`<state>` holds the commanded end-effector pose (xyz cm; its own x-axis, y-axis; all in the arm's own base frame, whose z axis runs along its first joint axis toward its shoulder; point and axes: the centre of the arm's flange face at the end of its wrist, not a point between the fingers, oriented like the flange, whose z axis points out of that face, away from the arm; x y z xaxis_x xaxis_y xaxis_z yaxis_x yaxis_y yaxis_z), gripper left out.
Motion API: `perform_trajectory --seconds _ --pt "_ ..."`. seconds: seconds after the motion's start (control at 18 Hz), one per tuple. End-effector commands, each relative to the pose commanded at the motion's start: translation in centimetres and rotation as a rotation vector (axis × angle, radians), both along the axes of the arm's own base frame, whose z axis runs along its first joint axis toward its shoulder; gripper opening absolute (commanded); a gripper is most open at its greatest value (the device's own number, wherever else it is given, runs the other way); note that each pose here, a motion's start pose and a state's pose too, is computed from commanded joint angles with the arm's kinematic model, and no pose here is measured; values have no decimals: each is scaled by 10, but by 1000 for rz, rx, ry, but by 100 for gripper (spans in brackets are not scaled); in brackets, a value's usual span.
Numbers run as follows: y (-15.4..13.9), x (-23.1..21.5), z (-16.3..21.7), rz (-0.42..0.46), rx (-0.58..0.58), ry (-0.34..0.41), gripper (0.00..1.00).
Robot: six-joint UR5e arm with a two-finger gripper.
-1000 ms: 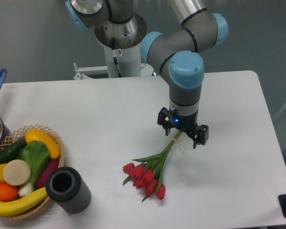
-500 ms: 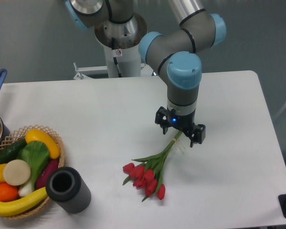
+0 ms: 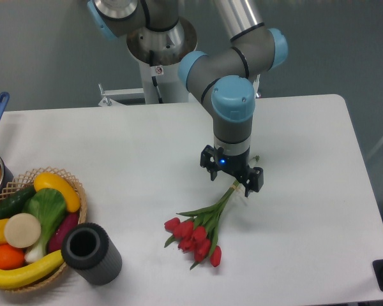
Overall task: Pick up the flowers from the table
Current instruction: 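Close the gripper around the tulip stems, then lift the gripped tulip bunch up off the table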
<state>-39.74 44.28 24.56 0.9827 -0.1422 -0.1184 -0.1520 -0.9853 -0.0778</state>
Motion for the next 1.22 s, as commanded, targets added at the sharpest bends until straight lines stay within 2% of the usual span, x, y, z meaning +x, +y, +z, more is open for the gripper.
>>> perform_trajectory --seconds 0.67,0.72,0.89,1.0,1.06,1.11,1.17,1.22 --pt "10 2 -43 -14 -39 -53 100" --pt "12 2 -44 -20 -48 -49 97" --pt "16 5 -51 -28 -84 -30 79" --pt "16 4 -52 -28 -91 -27 62" --pt "16 4 -52 -26 -90 -26 45" --pt "16 3 -51 -26 -90 -28 17" --pt "17 4 -51 -26 -89 -27 6" --pt "18 5 -50 -31 -88 -25 0"
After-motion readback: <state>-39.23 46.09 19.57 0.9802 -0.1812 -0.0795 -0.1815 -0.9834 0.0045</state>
